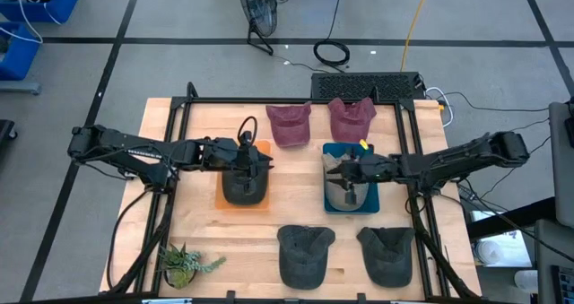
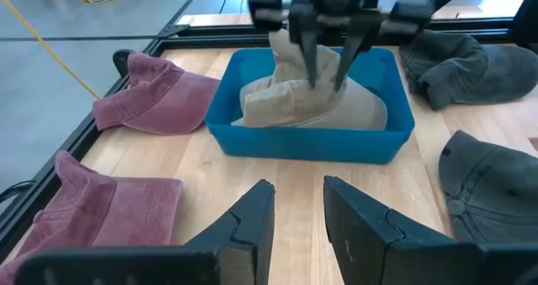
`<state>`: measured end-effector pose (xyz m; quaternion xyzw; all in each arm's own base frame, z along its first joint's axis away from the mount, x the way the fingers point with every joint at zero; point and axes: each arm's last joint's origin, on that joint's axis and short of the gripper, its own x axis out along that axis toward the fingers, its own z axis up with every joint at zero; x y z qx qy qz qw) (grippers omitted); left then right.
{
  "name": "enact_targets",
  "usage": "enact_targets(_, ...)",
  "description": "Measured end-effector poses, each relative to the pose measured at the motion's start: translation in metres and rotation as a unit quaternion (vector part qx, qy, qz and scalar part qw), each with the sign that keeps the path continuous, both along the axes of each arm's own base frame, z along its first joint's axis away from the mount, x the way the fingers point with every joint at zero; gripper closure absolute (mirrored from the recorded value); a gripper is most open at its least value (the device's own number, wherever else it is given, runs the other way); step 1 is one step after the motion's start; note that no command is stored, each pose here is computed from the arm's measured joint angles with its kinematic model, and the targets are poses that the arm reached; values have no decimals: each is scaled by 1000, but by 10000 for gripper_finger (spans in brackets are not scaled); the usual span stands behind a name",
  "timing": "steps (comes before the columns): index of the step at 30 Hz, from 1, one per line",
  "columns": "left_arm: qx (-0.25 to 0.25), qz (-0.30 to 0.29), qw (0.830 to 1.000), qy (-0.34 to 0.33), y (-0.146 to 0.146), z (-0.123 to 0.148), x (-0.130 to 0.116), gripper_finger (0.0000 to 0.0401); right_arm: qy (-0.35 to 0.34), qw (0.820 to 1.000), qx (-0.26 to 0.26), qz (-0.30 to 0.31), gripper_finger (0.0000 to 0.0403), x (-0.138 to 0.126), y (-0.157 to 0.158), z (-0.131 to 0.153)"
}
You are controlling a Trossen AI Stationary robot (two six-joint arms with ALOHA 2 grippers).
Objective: Pick & Place hat
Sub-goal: Put the left black cap into the orange bin
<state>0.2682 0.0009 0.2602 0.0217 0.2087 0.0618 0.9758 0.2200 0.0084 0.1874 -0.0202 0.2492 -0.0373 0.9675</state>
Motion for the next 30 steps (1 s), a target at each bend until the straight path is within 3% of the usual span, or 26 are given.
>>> enact_targets(6, -5, 2, 1000, 2, 0, 0, 0, 293, 63, 998, -1, -24, 310, 1, -10, -17)
enact_targets(16, -4, 2, 1000, 2, 0, -1, 0, 293, 80, 994, 23, -70, 310, -8, -24, -30)
enact_targets(23, -4, 2, 1000, 2, 0, 0, 0, 293, 36, 996, 43, -74, 310, -20, -32, -47)
enact_targets(30, -2, 1, 1000, 2, 0, 0, 0, 293, -45, 998, 40, -33, 307, -14, -30, -34)
